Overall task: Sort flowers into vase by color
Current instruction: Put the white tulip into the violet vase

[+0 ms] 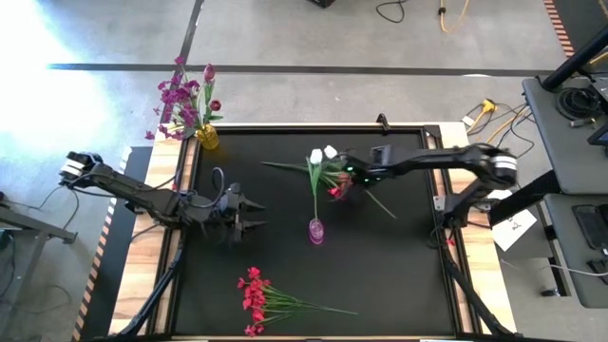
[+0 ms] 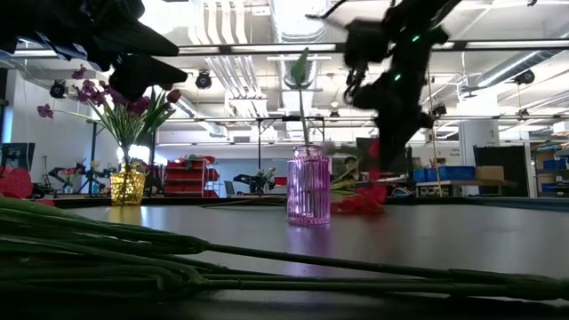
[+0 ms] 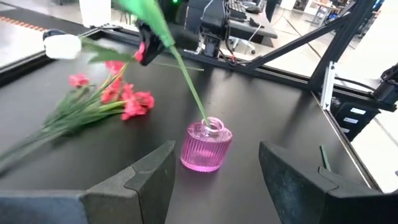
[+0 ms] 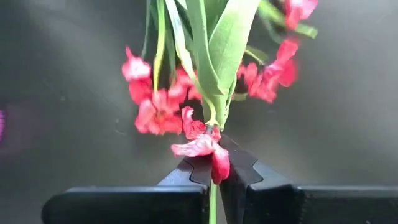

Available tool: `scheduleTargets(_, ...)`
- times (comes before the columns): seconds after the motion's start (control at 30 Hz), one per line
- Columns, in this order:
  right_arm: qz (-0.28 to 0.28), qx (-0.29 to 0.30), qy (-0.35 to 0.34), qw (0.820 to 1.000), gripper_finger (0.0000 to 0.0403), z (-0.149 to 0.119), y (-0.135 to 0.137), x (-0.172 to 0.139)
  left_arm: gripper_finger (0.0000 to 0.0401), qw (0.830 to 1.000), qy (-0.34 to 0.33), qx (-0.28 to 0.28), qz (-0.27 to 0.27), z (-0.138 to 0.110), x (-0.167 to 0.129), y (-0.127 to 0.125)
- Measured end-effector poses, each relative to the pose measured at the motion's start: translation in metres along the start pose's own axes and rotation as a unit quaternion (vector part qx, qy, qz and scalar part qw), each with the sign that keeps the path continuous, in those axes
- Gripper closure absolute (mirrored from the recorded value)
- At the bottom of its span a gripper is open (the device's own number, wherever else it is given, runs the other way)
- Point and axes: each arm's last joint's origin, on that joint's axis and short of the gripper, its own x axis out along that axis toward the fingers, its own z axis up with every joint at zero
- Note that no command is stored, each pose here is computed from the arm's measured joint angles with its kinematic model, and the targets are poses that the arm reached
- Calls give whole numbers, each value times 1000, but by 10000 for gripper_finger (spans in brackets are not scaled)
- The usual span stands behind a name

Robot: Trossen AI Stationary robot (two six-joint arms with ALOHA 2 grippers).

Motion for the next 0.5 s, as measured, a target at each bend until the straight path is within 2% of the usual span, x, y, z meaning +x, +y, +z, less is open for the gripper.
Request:
scheduleTargets(0.17,31,14,-60,998,393,-21,-14,-28,187,1000,-6,9,0,1,-1,0)
scheduleTargets(0.37,76,16,-136,988,393,-48,-24,-39,187,1000,-5,10,2,1,-1,0)
scheduleTargets(0.5,107,29,-115,987,389,-75,-24,-27,187,1000,-3,11,3,1,-1,0)
